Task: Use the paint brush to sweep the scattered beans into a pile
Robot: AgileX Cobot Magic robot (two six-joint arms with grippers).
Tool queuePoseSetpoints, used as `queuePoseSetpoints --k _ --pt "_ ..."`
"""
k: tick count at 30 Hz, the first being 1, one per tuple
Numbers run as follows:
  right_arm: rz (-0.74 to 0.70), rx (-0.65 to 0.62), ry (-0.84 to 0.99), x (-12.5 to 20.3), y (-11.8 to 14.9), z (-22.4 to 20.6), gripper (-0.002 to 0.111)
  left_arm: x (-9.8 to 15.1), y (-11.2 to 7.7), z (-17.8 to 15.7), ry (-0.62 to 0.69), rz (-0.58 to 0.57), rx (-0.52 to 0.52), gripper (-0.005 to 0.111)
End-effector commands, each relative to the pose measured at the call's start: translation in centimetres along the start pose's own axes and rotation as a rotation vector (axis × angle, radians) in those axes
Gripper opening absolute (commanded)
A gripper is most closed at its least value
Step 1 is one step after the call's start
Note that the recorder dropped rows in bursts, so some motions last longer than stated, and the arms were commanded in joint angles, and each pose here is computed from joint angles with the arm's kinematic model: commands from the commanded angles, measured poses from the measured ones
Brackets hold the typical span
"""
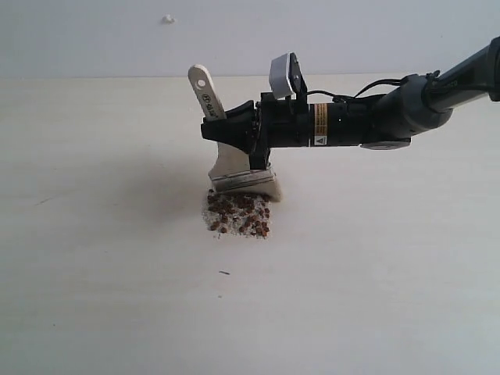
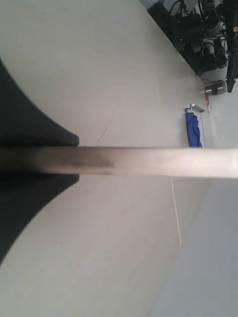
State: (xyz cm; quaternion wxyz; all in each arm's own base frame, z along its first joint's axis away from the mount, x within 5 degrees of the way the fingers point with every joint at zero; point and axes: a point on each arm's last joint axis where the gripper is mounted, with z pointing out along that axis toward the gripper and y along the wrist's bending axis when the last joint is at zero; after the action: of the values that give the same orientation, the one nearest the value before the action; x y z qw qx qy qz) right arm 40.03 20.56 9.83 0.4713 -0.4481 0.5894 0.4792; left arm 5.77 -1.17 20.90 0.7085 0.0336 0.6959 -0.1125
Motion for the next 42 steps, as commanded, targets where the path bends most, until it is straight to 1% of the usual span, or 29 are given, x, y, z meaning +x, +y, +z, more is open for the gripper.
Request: queuePoseSetpoints --k 1,3,8,11,13,16,17,21,24,26,27,30,34,37,40,42 --pt "-0.089 0.040 -0.044 -3.1 0.0 -0.2 0.000 0.0 0.0 0.0 -0.006 0.007 0.007 0.000" --pt "-0.139 0.044 -0.059 -4.4 0.2 -0.3 0.000 0.0 0.0 0.0 -0.006 0.007 0.007 0.000" --pt "-0.216 0.076 -0.091 -5.2 0.1 -0.4 0.000 0.0 0.0 0.0 -0.006 0.007 0.007 0.000" --pt "-0.266 0.218 -0.004 -4.6 -1.3 -0.6 0.000 0.0 0.0 0.0 -0.006 0.007 0.007 0.000" --pt "-0.298 0.286 0.056 -4.0 -2.0 -0.7 0.000 0.0 0.0 0.0 -0.006 0.007 0.007 0.000" --pt "-0.351 0.347 0.146 -3.3 -2.6 -1.0 0.000 0.0 0.0 0.0 -0.006 0.007 0.007 0.000" --pt "-0.349 0.358 0.162 -3.2 -2.7 -1.0 0.000 0.0 0.0 0.0 -0.006 0.007 0.007 0.000" --pt "-0.333 0.357 0.163 -2.9 -2.8 -1.0 0.000 0.0 0.0 0.0 -0.006 0.007 0.007 0.000" --pt "-0.280 0.353 0.161 -2.1 -2.9 -0.9 0.000 0.0 0.0 0.0 -0.006 0.007 0.007 0.000" --pt "-0.219 0.348 0.160 -1.1 -2.9 -0.8 0.000 0.0 0.0 0.0 -0.006 0.007 0.007 0.000" --pt "-0.190 0.337 0.147 -0.8 -2.9 -0.7 0.000 0.0 0.0 0.0 -0.006 0.007 0.007 0.000" --pt "-0.078 0.242 0.063 0.2 -2.2 -0.2 0.000 0.0 0.0 0.0 -0.006 0.007 0.007 0.000" --pt "0.009 0.150 -0.028 -0.3 -1.4 0.0 0.000 0.0 0.0 0.0 -0.006 0.007 0.007 0.000" --pt "0.031 0.104 -0.058 -0.5 -1.0 0.0 0.000 0.0 0.0 0.0 -0.006 0.007 0.007 0.000" --pt "0.062 0.089 -0.071 -0.6 -0.8 0.0 0.000 0.0 0.0 0.0 -0.006 0.007 0.007 0.000" --pt "0.058 0.089 -0.072 -0.7 -0.8 0.0 0.000 0.0 0.0 0.0 -0.006 0.007 0.007 0.000"
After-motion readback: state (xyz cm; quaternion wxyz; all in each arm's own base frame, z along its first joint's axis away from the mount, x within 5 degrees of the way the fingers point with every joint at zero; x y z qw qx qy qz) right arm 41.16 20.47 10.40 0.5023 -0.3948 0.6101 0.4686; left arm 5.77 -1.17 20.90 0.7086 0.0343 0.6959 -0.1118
